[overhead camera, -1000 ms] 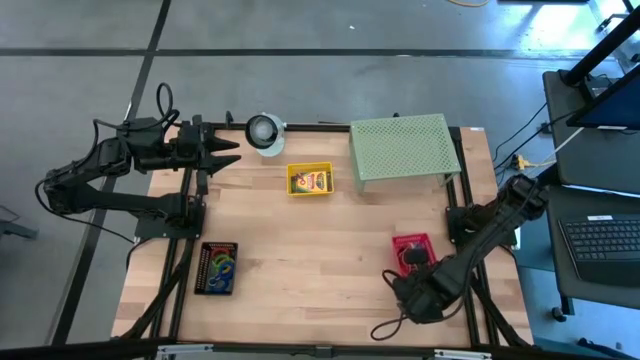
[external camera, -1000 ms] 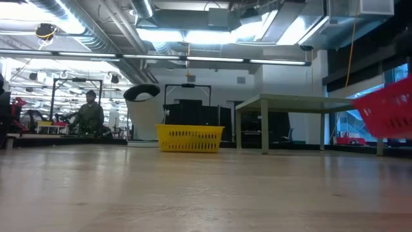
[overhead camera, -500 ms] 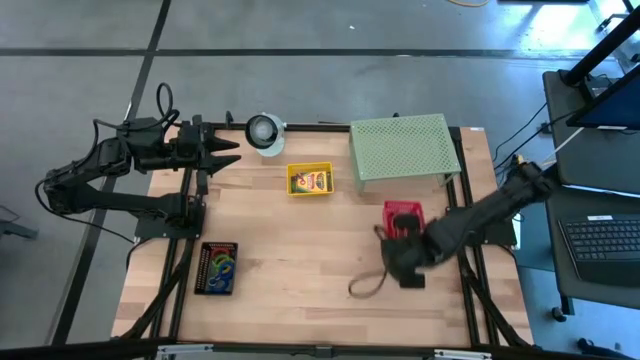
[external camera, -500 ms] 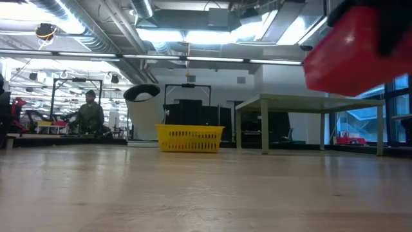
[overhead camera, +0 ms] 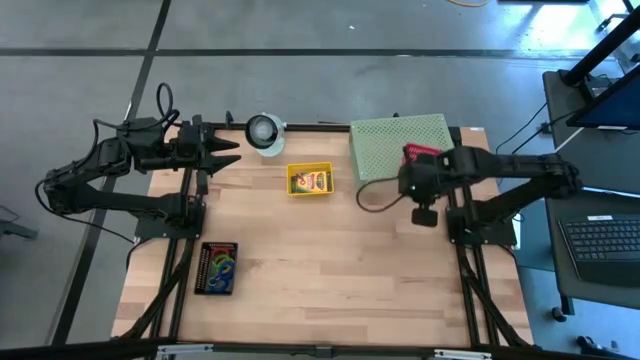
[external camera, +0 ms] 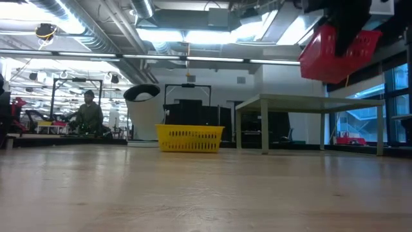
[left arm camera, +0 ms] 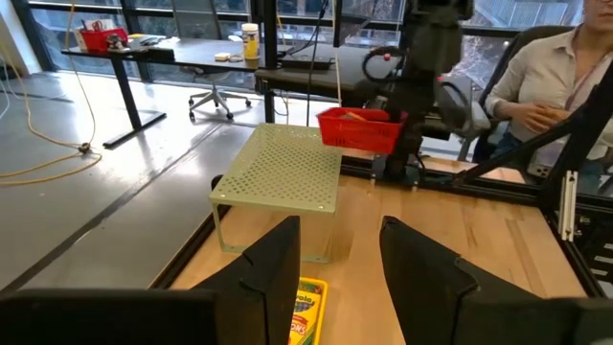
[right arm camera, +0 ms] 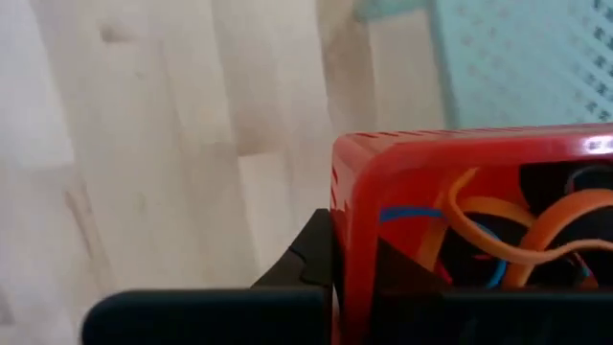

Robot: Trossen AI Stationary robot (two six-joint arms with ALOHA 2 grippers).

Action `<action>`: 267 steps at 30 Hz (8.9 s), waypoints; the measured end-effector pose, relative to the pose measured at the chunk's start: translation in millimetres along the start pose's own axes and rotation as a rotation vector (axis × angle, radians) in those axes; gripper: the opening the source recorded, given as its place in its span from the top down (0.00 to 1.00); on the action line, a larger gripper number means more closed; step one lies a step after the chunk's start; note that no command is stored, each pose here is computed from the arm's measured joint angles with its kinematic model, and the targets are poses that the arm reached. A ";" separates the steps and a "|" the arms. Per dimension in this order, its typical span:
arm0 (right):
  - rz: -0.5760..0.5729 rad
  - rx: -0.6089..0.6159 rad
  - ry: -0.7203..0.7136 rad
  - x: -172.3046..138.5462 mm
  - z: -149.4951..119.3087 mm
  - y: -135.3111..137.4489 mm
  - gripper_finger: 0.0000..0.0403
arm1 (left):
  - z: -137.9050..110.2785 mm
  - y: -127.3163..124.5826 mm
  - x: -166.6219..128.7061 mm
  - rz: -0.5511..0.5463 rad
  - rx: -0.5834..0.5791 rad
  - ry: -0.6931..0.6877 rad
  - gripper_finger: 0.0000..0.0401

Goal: Pick & Place Office Desk Supplies
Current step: Put the red bin filled with rubber bands on the shelf, then put the black bin filled with spring keychain on the shelf

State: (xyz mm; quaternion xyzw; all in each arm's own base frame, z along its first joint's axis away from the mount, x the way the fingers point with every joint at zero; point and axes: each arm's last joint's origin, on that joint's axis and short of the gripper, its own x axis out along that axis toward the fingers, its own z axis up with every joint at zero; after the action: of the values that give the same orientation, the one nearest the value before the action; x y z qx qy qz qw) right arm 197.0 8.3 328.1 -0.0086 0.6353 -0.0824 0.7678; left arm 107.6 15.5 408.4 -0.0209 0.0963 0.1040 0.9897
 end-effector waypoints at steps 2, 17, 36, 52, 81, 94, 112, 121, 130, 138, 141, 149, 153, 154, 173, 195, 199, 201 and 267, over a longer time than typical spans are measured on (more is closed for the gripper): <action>-0.004 0.000 0.018 1.3 -0.2 -10.0 1.00 | 0.0 0.0 0.0 0.000 0.000 0.000 0.65; 0.017 -0.088 0.085 16.2 -16.0 -84.2 1.00 | 0.0 0.0 -0.1 0.000 0.000 0.000 0.65; 0.036 -0.104 0.123 52.2 -51.7 -124.4 1.00 | 0.0 0.0 0.0 0.000 0.000 0.000 0.65; -0.006 -0.123 0.126 59.0 -70.4 -126.6 1.00 | 0.0 0.0 0.0 0.000 0.000 0.000 0.65; -0.047 -0.073 0.165 59.4 -70.7 -126.5 0.71 | 0.0 0.0 0.0 0.000 0.000 0.000 0.65; -0.072 -0.060 0.125 45.4 -60.7 -121.4 0.51 | 0.0 0.0 0.0 0.000 0.000 0.000 0.65; -0.062 0.072 0.077 2.5 -58.3 -121.4 0.53 | 0.0 0.0 0.0 0.000 0.000 0.000 0.65; -0.026 0.066 -0.046 -20.0 -47.2 -113.3 0.53 | 0.0 0.0 0.0 0.000 0.000 0.000 0.65; 0.029 -0.074 -0.210 -27.5 -20.8 -91.1 0.53 | 0.0 0.0 0.0 0.000 0.000 0.000 0.65; 0.037 -0.302 -0.400 -4.7 45.5 -64.5 0.53 | 0.0 0.0 0.0 0.000 0.000 0.000 0.65; 0.040 -0.403 -0.402 14.9 69.3 -56.0 0.53 | 0.0 0.0 0.0 0.000 0.000 0.000 0.65; 0.056 -0.652 -0.289 79.2 110.9 -40.8 0.53 | 0.0 0.0 0.0 0.000 0.000 0.000 0.65; -0.002 -0.686 -0.315 96.7 127.2 -36.7 0.53 | 0.0 0.0 0.0 0.000 0.000 0.000 0.65; -0.009 -0.694 -0.330 99.5 130.6 -35.7 0.53 | 0.0 0.0 0.0 0.000 0.000 0.000 0.65; 0.012 -0.711 -0.327 169.6 160.3 -34.0 0.64 | 0.0 0.0 0.0 0.000 0.000 0.000 0.65; 0.044 -0.555 -0.458 111.6 192.4 -8.6 0.69 | 0.0 0.0 -0.1 0.000 0.000 0.000 0.65; 0.163 -0.373 -0.589 72.0 209.1 -9.8 0.69 | 0.0 0.0 -0.1 0.000 0.000 0.000 0.65; 0.251 -0.253 -0.609 57.9 212.6 -16.6 0.69 | 0.1 0.0 -0.1 0.000 0.002 -0.001 0.65; -0.201 0.306 -0.639 -100.4 79.0 13.3 0.69 | -130.7 -199.6 7.1 -0.444 0.102 1.190 0.65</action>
State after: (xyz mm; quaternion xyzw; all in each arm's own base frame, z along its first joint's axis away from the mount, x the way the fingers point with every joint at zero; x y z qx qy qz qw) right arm 257.7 27.9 439.5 0.0187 0.3398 -0.2449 0.9079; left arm 132.0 -186.2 283.0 -0.0472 0.6279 -0.1377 0.7646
